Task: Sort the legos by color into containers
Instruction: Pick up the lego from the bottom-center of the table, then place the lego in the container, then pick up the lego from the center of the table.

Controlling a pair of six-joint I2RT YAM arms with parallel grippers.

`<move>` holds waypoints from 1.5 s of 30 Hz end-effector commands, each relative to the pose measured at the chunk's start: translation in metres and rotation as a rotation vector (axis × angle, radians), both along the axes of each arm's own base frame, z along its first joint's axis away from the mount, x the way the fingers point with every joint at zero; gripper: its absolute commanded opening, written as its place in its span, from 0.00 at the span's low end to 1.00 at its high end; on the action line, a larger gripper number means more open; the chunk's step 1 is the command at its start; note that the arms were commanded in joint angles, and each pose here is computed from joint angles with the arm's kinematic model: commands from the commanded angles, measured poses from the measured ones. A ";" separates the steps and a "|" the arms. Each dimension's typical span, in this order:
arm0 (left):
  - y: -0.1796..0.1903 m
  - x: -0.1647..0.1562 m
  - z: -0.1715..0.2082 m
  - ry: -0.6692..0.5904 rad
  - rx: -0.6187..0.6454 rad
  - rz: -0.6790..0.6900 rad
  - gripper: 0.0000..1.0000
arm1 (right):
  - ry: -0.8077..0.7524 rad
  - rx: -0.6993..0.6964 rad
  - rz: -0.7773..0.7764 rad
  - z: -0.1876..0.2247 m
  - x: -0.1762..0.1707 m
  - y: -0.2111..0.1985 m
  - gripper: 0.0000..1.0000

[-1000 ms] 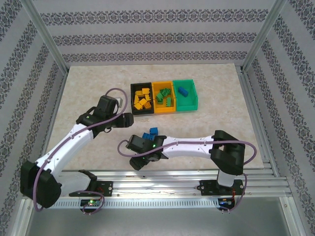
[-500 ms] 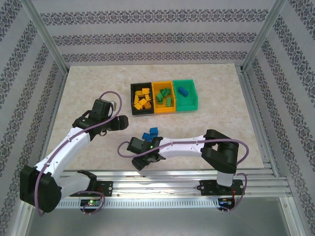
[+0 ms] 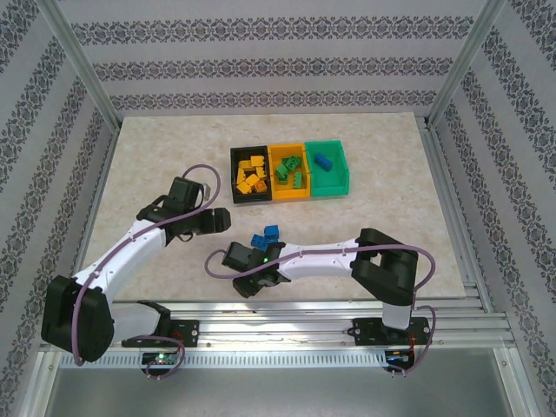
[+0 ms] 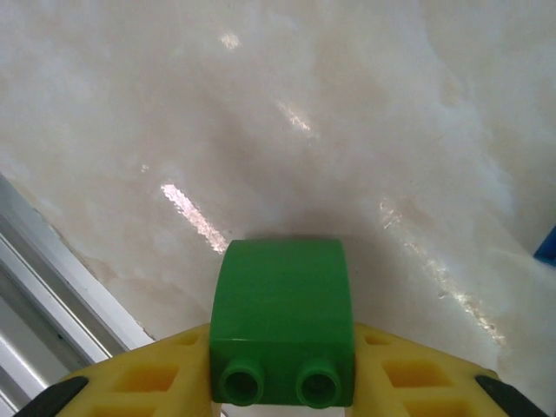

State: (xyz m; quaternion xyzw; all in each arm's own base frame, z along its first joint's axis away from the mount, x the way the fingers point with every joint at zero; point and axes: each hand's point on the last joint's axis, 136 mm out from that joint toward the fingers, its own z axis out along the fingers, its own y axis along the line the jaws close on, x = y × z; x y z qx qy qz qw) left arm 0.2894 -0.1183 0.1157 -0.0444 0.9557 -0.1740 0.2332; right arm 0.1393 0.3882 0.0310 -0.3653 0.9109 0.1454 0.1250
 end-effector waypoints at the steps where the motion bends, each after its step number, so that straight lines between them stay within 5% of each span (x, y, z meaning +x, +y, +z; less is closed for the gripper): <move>1: -0.005 0.011 0.005 -0.024 -0.056 0.013 0.79 | -0.077 0.078 -0.045 0.037 0.025 -0.004 0.35; 13: -0.028 0.008 -0.004 0.015 -0.214 0.007 0.78 | -0.196 0.281 -0.338 0.116 0.171 -0.069 0.37; 27: -0.053 -0.022 -0.024 0.103 -0.296 -0.007 0.78 | -0.213 0.269 -0.550 0.102 0.312 -0.117 0.39; 34: -0.072 -0.028 -0.032 0.148 -0.291 -0.063 0.78 | -0.192 0.255 -0.604 0.085 0.330 -0.127 0.57; 45: -0.101 -0.021 -0.042 0.209 -0.262 -0.153 0.78 | -0.240 0.302 -0.571 0.105 0.277 -0.131 0.59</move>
